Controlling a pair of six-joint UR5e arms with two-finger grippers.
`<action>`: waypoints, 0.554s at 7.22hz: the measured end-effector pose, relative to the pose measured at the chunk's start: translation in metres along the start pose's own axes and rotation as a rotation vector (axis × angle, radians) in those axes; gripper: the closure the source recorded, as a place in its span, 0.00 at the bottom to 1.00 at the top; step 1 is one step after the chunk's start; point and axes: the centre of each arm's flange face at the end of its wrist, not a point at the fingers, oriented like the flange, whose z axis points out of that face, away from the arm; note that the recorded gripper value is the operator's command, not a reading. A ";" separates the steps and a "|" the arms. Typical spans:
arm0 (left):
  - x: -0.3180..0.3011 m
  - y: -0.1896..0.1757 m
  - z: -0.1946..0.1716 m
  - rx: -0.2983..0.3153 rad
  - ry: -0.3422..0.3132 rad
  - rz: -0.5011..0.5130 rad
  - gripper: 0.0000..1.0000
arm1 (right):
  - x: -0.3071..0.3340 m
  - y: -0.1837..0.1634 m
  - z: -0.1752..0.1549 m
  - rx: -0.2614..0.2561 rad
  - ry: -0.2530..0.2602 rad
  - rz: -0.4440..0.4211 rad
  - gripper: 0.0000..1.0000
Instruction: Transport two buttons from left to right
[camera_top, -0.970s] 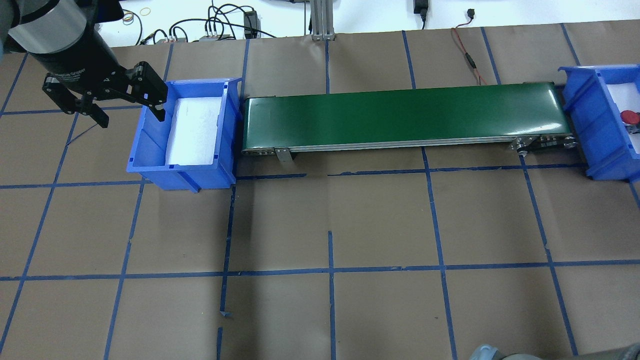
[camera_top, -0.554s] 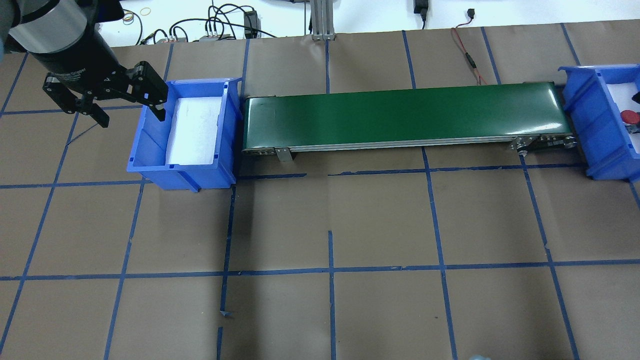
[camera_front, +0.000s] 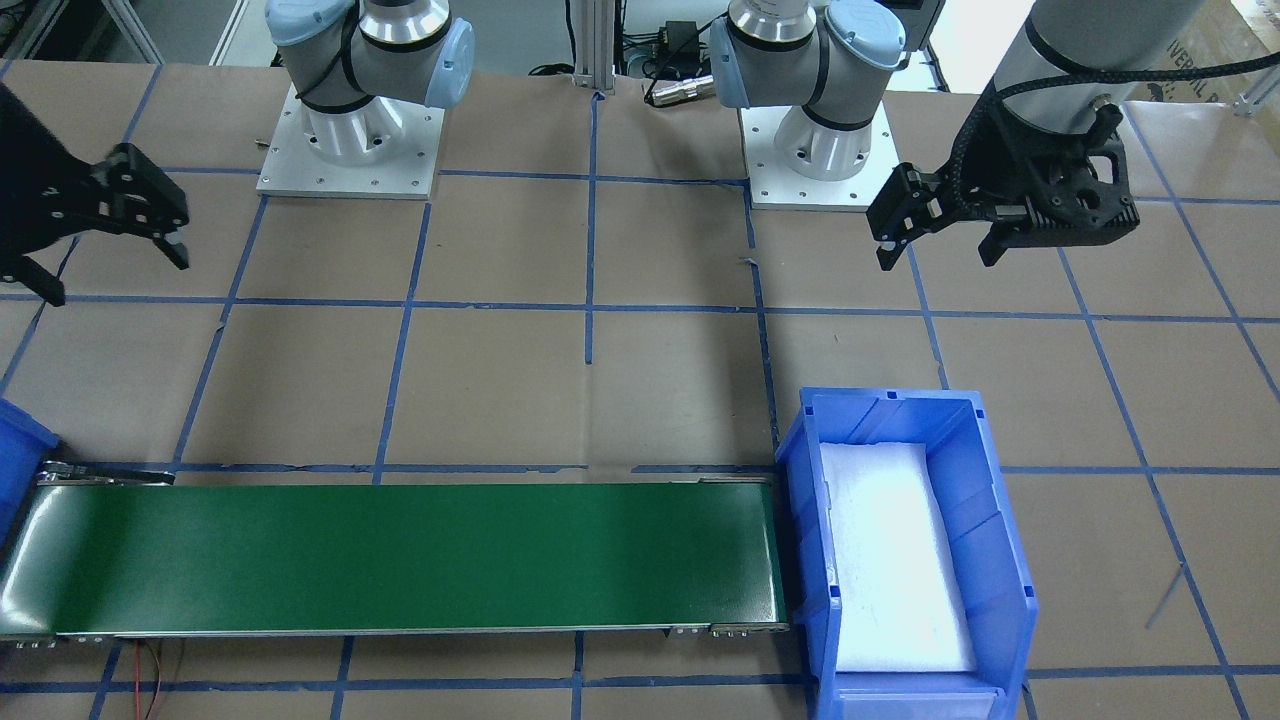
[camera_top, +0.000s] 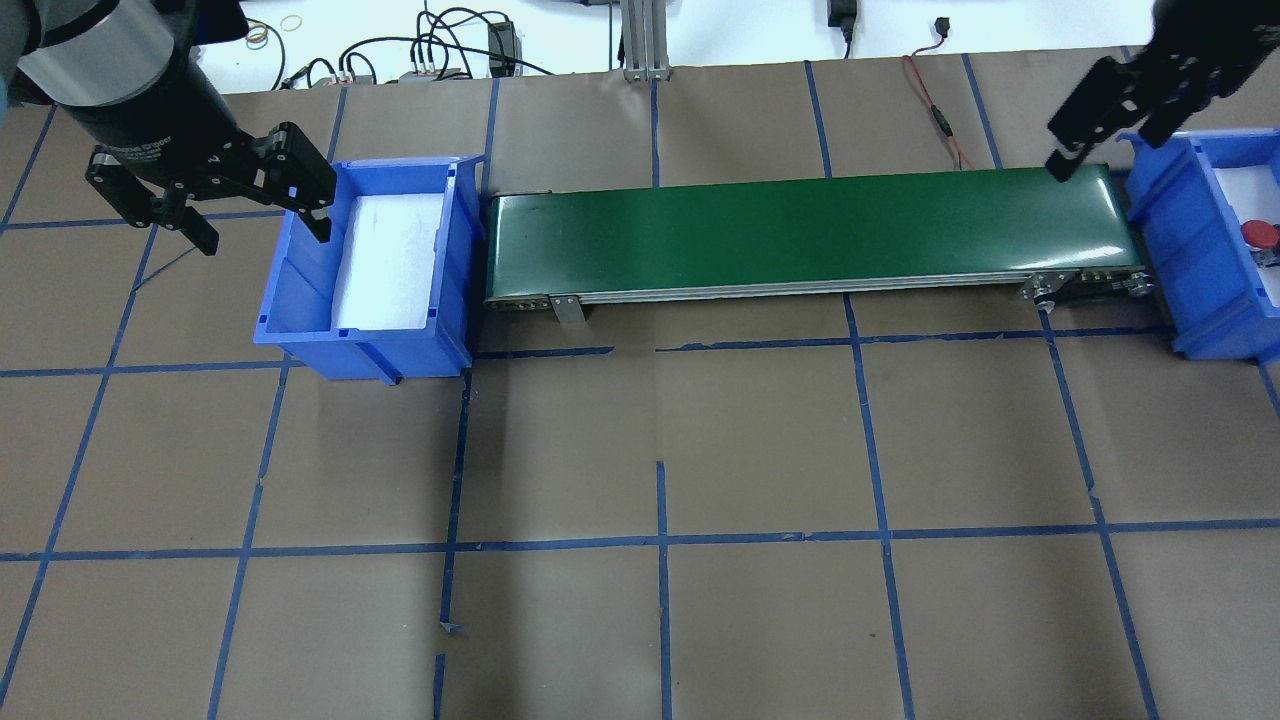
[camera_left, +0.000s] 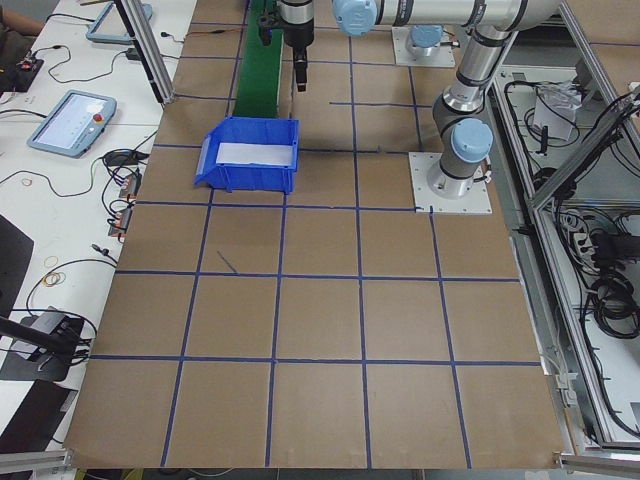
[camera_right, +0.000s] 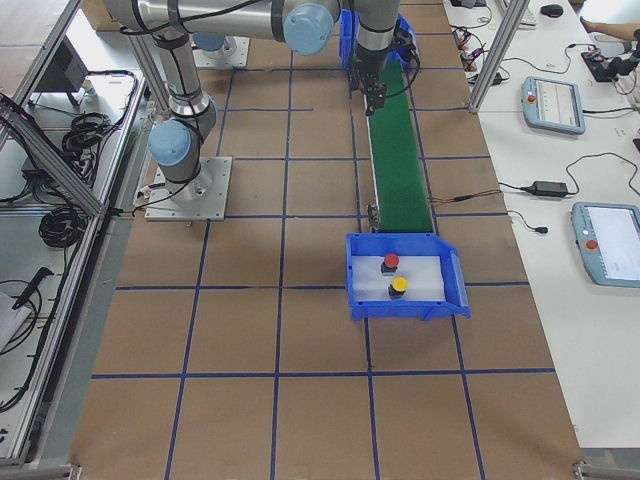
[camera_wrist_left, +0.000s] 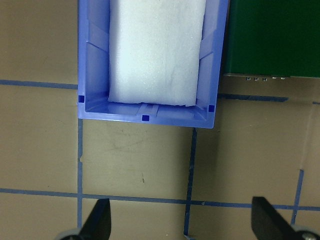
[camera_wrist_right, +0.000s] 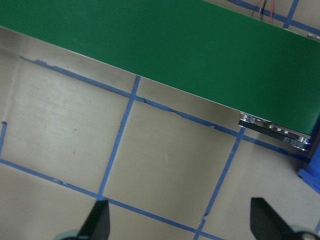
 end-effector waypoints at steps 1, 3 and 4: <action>0.000 0.000 0.000 0.000 0.000 0.000 0.00 | -0.029 -0.015 0.006 0.022 0.014 0.098 0.00; 0.000 0.000 0.000 0.000 0.000 0.000 0.00 | -0.062 -0.033 0.014 0.064 0.019 0.297 0.00; 0.000 0.000 0.000 0.000 0.000 -0.001 0.00 | -0.076 -0.039 0.019 0.073 0.018 0.337 0.00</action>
